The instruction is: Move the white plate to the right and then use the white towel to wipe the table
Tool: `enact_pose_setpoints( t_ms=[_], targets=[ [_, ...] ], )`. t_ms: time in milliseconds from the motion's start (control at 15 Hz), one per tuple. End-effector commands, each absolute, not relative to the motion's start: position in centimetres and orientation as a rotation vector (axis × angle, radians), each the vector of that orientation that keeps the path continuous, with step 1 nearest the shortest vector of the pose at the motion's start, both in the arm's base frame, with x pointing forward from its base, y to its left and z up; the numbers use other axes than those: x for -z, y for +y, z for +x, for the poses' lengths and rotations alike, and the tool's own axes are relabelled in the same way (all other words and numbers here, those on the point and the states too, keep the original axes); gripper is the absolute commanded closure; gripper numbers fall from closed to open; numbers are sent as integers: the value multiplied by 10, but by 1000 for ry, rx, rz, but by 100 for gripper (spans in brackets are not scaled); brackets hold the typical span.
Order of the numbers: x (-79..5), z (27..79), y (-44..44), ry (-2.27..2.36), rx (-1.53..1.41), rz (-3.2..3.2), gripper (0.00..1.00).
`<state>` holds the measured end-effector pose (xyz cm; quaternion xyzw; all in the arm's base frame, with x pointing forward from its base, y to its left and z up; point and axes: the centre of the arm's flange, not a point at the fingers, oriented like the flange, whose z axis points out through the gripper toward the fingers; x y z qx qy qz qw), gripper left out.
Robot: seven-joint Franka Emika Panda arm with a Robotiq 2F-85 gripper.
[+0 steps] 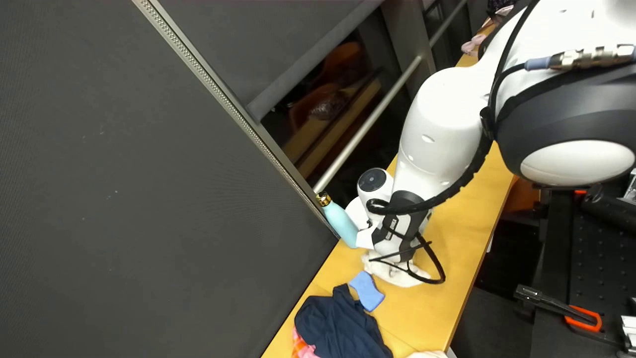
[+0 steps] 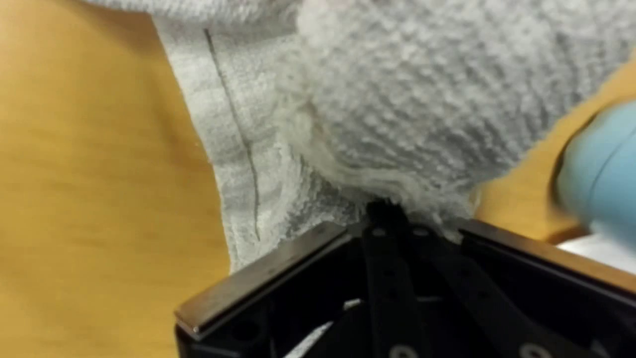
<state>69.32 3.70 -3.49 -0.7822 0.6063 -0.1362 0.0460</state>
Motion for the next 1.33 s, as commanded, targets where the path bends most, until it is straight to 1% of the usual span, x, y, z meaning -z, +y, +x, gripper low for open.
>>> enact_pose_setpoints(
  t_ms=[0,267,400,467,600,667,800,1000,1067,1133,1267],
  targets=[
    [42,682,114,1744,334,-2429,100],
    [31,665,148,1687,312,-2451,100],
    [26,659,148,1688,294,-2459,73],
    [22,655,145,1688,295,-2464,68],
    [5,648,131,1689,328,-2482,54],
    [-8,644,123,1693,358,-2487,45],
    [-40,638,102,1696,387,-2464,32],
    [-88,632,79,1693,359,-2403,9],
    [-104,627,72,1670,333,-2402,2],
    [-120,620,68,1654,302,-2402,0],
    [-150,604,58,1614,271,-2406,0]
  ],
)
